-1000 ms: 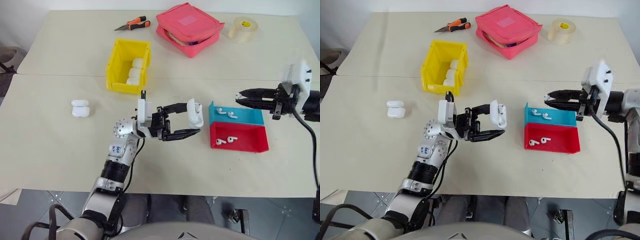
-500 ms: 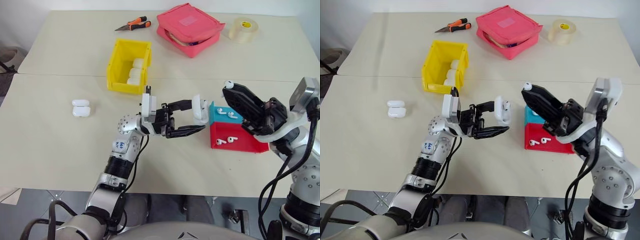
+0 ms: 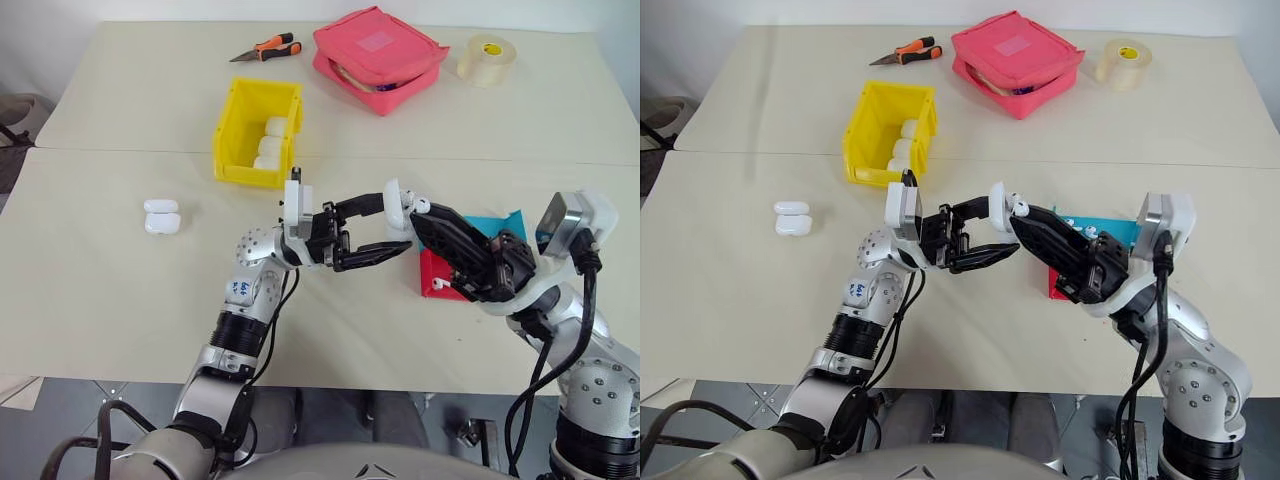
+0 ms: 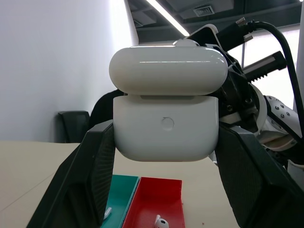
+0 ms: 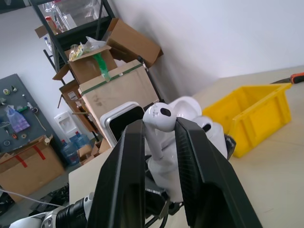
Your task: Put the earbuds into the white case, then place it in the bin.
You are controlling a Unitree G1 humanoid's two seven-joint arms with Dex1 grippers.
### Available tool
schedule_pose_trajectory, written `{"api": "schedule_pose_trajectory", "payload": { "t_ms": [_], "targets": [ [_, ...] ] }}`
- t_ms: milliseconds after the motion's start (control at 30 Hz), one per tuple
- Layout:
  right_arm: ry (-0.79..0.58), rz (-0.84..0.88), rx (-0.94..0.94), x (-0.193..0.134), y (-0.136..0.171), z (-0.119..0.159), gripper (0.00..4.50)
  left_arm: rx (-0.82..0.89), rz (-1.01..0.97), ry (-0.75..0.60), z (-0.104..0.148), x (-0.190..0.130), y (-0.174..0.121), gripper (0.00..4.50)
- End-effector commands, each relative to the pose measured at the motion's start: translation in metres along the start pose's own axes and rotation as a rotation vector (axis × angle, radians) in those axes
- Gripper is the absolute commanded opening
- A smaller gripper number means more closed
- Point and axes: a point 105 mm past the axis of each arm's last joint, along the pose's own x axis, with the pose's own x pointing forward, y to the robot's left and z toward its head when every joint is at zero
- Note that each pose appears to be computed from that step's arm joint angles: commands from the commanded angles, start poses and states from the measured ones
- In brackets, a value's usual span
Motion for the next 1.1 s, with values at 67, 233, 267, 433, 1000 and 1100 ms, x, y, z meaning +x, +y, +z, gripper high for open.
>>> {"api": "schedule_pose_trajectory", "payload": {
  "t_ms": [67,233,267,433,1000,1100],
  "targets": [
    [-0.021,-0.003,-0.03,-0.001,-0.001,0.001,0.54,0.038,-0.027,-0.042,0.012,0.008,-0.002,2.77],
    [-0.021,-0.003,-0.026,0.001,-0.003,-0.005,0.54,0.04,-0.029,-0.042,0.012,0.008,-0.002,2.77],
    [-0.02,-0.001,-0.025,0.002,-0.003,-0.007,0.54,0.04,-0.03,-0.042,0.012,0.008,-0.002,2.77],
    [-0.012,0.013,-0.006,0.005,0.0,-0.014,0.54,0.041,-0.03,-0.044,0.012,0.009,-0.002,2.77],
    [0.113,0.017,-0.078,-0.008,-0.011,-0.01,3.94,0.055,-0.033,-0.044,0.015,0.006,-0.001,2.77],
    [0.148,-0.023,-0.123,-0.022,-0.02,0.0,4.22,0.065,-0.024,-0.005,0.015,-0.003,0.0,2.77]
  ]
}}
